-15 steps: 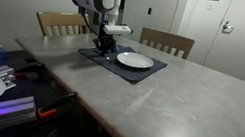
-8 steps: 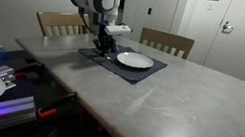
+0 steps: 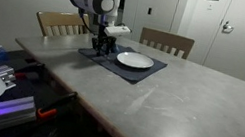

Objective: Move the fork from the plate to the table

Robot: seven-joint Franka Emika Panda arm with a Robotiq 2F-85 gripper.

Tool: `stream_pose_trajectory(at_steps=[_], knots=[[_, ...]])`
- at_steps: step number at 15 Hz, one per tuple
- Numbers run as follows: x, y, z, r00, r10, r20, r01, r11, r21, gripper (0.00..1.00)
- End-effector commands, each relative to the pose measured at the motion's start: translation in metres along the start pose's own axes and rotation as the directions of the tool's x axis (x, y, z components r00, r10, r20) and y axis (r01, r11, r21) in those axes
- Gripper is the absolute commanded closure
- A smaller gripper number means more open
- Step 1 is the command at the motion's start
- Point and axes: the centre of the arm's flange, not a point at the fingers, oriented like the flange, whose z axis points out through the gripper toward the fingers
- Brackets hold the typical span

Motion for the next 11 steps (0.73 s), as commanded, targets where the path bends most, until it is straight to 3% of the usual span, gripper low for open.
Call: stream_pose_trajectory(at_steps=[1,3,11], knots=[[-0.010,0.001,-0.007,0.999,0.005,-0.039,-0.005,1.000,-0.002,0.07],[-0.012,0.002,-0.012,0.999,0.017,-0.041,-0.017,1.000,-0.002,0.00],[-0.014,0.009,-0.021,0.992,0.075,-0.098,-0.073,0.997,0.021,0.00]])
